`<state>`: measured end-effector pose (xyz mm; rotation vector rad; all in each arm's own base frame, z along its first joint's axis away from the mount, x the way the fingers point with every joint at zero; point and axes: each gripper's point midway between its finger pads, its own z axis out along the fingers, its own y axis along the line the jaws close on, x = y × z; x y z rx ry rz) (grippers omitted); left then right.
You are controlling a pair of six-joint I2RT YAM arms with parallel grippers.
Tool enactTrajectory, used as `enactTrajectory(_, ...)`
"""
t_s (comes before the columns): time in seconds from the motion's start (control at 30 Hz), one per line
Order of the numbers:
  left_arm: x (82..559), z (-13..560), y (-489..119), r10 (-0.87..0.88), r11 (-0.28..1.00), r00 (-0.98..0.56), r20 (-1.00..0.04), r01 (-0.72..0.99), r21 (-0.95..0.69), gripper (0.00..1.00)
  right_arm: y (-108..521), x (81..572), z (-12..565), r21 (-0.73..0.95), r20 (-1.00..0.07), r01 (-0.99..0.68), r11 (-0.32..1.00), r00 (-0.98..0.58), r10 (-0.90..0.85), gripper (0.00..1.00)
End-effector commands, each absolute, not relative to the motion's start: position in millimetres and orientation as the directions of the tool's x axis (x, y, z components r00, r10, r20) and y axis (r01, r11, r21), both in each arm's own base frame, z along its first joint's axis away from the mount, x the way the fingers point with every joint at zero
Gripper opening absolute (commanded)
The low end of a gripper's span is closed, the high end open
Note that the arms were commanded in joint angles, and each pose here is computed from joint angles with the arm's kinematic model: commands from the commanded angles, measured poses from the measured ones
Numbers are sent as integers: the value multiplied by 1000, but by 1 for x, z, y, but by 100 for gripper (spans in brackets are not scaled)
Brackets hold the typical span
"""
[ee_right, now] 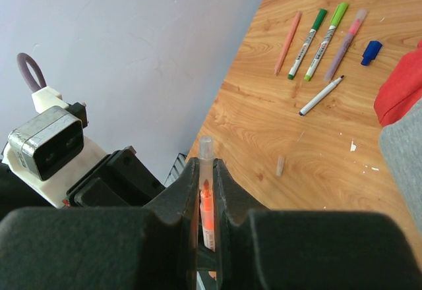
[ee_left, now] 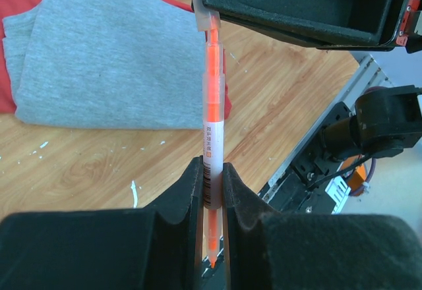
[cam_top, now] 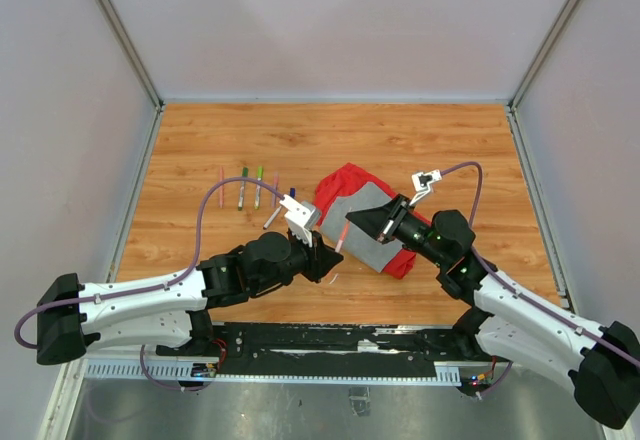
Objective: Insert the pens into the pen caps
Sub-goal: Insert the pen cap onto the pen.
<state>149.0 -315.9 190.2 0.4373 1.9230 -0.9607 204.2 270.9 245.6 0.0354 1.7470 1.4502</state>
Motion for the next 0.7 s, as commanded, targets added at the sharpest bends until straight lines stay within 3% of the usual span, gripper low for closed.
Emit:
enactTrajectory(0.0,150,206,-321,-111,618,-497,-861,644,-451,0,278,194,249,811,-583,-504,298,-654,482,1)
enactTrajectory(0.67,157,246,-326,-276,578,-523,-807,580,-574,0,289,182,245,777,-623,-554,300,-607,493,1)
